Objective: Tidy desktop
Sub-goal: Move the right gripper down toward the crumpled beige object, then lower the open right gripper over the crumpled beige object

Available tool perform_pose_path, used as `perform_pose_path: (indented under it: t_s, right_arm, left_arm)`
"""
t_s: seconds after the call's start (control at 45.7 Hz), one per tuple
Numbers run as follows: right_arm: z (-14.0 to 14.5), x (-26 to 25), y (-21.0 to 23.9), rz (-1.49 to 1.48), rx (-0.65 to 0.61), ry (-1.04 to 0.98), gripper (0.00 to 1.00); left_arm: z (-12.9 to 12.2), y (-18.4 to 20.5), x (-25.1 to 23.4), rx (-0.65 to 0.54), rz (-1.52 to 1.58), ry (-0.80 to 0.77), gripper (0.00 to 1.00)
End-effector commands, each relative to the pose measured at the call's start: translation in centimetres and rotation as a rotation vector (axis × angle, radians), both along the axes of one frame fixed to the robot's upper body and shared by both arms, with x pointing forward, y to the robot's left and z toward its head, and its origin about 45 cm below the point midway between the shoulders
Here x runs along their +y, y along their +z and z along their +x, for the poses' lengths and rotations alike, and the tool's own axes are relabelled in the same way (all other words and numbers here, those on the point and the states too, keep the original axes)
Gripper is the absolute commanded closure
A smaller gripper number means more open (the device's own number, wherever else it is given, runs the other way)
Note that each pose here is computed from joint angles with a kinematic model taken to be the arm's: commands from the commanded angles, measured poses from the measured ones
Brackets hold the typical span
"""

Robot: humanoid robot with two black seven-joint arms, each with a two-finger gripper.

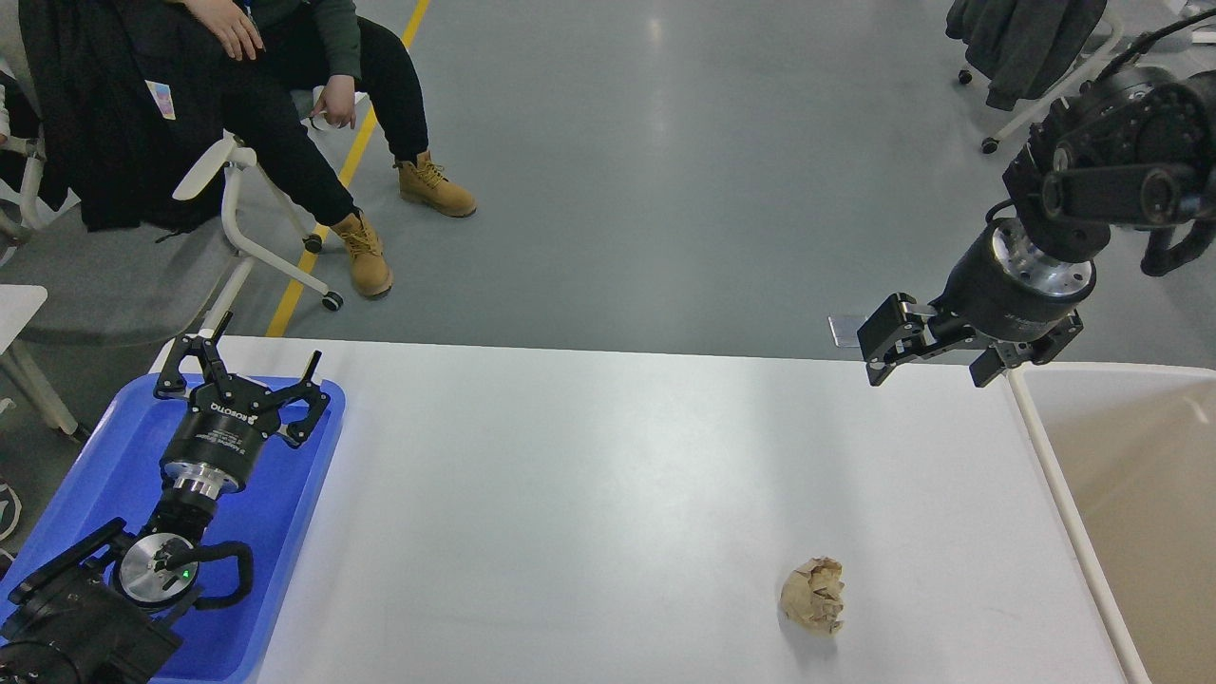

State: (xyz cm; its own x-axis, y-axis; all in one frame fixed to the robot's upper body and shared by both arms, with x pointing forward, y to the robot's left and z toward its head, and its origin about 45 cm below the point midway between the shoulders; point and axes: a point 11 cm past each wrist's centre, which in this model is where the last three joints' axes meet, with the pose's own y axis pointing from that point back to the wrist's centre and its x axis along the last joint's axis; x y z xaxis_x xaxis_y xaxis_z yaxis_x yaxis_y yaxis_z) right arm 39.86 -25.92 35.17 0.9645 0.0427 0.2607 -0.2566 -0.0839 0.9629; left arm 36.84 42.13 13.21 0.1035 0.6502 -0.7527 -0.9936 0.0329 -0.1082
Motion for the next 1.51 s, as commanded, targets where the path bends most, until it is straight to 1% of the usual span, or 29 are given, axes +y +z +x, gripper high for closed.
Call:
perform_pose_path:
  t_s: [0.0, 0.153, 0.262, 0.459, 0.634, 0.787, 0.897, 1.093, 1.29, 1.487]
  right_arm:
    - [0.1, -0.3, 1.0, 0.003, 0.001, -0.011, 0.0]
    - [0.2, 0.1, 1.2, 0.027, -0.004, -0.018, 0.0]
    - [0.1, -0.7, 1.2, 0.047, -0.002, -0.041, 0.0]
    - [-0.1, -1.1, 0.7, 0.179, 0.001, -0.077, 0.0]
    - [-0.1, -0.6, 0.0, 0.177, 0.002, -0.052, 0.0]
    - [0.1, 1.8, -2.1, 0.148, -0.01, 0.018, 0.0]
    - [0.0, 3.0, -4.8, 0.114, -0.017, 0.066, 0.0]
    - [-0.9, 5.3, -8.8, 0.021, 0.002, 0.211, 0.0]
    - [-1.8, 5.8, -11.1, 0.023, 0.045, 0.217, 0.0]
    - [-2.3, 4.7, -13.9, 0.02, 0.041, 0.155, 0.0]
  left_arm:
    - [0.0, 0.0, 0.0, -0.001, 0.0, 0.0, 0.01]
    - [0.0, 0.0, 0.0, 0.0, 0.0, 0.001, 0.01]
    - [0.0, 0.0, 0.0, -0.001, 0.0, 0.0, 0.01]
    - [0.0, 0.0, 0.0, -0.001, 0.0, 0.0, 0.01]
    - [0.0, 0.0, 0.0, -0.001, 0.0, 0.0, 0.01]
    - [0.0, 0.0, 0.0, 0.0, 0.0, 0.001, 0.01]
    - [0.0, 0.0, 0.0, 0.001, 0.0, 0.0, 0.01]
    - [0.0, 0.0, 0.0, -0.001, 0.0, 0.0, 0.01]
    - [0.0, 0.0, 0.0, 0.0, 0.0, 0.001, 0.01]
    - [0.0, 0.0, 0.0, -0.001, 0.0, 0.0, 0.01]
